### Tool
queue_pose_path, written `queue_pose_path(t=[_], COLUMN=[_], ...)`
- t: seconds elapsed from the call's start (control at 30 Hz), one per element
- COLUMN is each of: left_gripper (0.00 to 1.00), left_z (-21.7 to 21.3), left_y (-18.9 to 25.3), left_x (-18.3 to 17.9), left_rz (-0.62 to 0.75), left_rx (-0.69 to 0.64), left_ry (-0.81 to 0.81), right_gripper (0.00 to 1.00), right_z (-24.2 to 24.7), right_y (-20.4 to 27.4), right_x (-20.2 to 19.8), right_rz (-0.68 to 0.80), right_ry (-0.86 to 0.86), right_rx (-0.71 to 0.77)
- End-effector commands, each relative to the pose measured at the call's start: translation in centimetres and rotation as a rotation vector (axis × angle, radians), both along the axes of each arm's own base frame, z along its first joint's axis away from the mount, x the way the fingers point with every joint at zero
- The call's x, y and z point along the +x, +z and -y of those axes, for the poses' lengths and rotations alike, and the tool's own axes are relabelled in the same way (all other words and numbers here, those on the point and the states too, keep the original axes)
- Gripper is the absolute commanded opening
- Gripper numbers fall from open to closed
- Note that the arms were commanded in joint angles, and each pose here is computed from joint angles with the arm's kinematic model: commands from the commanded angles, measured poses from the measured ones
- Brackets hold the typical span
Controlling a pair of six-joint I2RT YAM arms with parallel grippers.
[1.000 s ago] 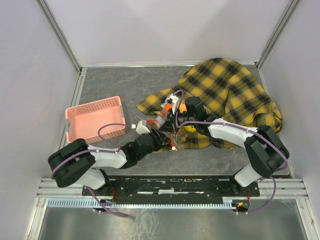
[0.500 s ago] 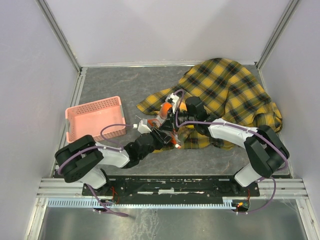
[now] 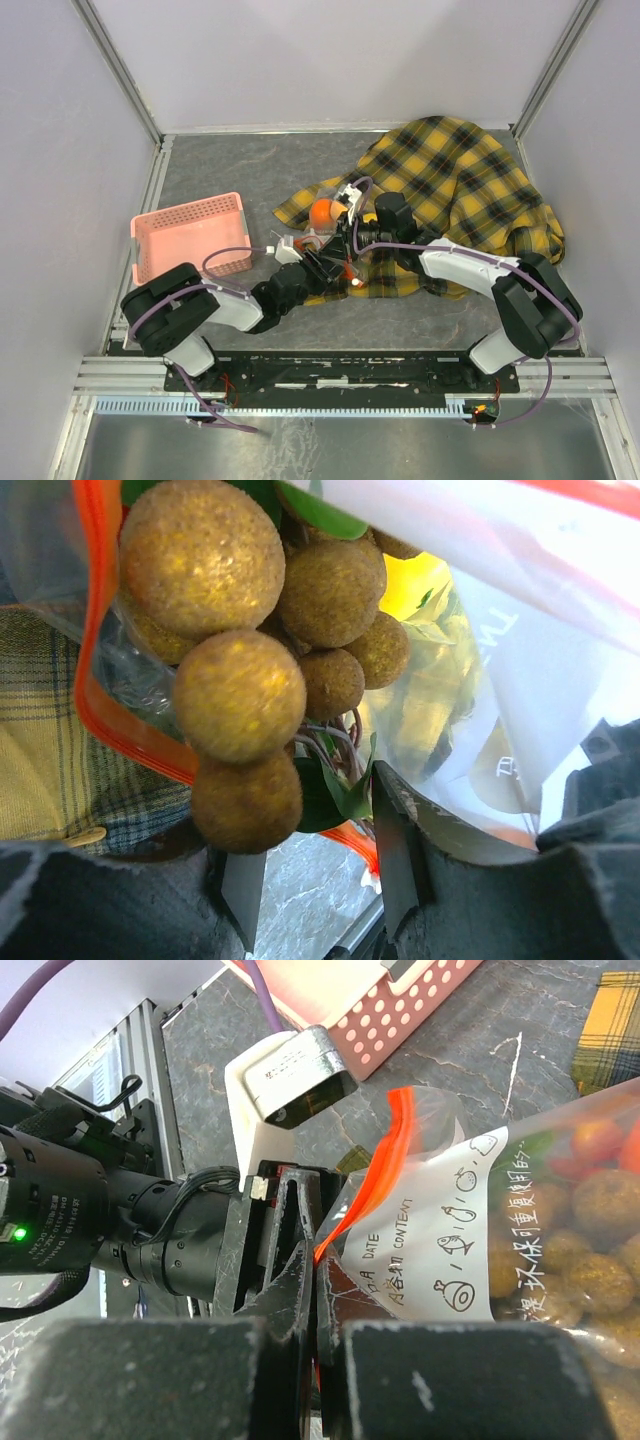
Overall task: Open the zip-top bag and remove the fake food
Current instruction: Pick up the fake fruit from the zipper food storage bag.
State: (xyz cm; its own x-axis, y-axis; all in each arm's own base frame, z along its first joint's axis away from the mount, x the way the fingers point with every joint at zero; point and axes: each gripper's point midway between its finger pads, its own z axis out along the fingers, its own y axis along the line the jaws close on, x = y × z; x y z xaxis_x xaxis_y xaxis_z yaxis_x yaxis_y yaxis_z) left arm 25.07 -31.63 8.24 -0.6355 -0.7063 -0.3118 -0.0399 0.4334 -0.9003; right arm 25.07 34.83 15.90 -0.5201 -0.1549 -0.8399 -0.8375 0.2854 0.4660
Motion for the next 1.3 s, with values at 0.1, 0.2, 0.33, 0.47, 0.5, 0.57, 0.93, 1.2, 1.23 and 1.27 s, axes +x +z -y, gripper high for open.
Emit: queue_pose_path(t=[0.1,0.2,0.33,0.47,0.5,0.57,0.93,1.2,1.23,1.27], left_gripper=[0.43,0.28,0.16,0.06,0.05,0.03,0.03,0.03,0.03,0.03], left_z=[1.0,0.5,0.5,0.5,0.5,0.4,-0.9,-0.5,-0.5,-0.5], left_y=[2.8,2.3,2.8,3.5,3.6,3.7,5.3,6.1,6.1,6.1], left_x=[2.8,3.7,4.9,5.5,5.4,5.0,3.8,3.7,3.7,3.6], left_rz=[0.087,0.078,0.11,0.14,0.14,0.142,0.155,0.166,0.166,0.166], left_rx=[-0.054,-0.055,-0.056,-0.07,-0.071,-0.076,-0.109,-0.122,-0.126,-0.129], left_ry=[0.029,0.053,0.052,0.033,0.029,0.013,-0.001,-0.029,-0.03,-0.034], right_gripper=[0.02,0.02,0.02,0.02,0.03,0.1,0.47,0.55,0.52,0.48], right_z=[-0.7,-0.5,-0.3,0.9,1.5,3.0,6.5,6.2,6.3,6.5], right_y=[1.8,1.7,1.5,0.6,0.2,-0.5,-1.5,-2.3,-2.3,-2.4], right_x=[-2.7,-2.8,-3.0,-2.0,-1.5,0.0,1.8,0.6,1.0,1.4], right_rz=[0.0,0.003,-0.002,0.02,0.033,0.062,0.117,0.148,0.155,0.16], right_ry=[0.108,0.104,0.098,0.016,-0.029,-0.137,-0.334,-0.311,-0.327,-0.352], right_rx=[0.05,0.044,0.037,-0.034,-0.072,-0.15,-0.281,-0.302,-0.316,-0.33])
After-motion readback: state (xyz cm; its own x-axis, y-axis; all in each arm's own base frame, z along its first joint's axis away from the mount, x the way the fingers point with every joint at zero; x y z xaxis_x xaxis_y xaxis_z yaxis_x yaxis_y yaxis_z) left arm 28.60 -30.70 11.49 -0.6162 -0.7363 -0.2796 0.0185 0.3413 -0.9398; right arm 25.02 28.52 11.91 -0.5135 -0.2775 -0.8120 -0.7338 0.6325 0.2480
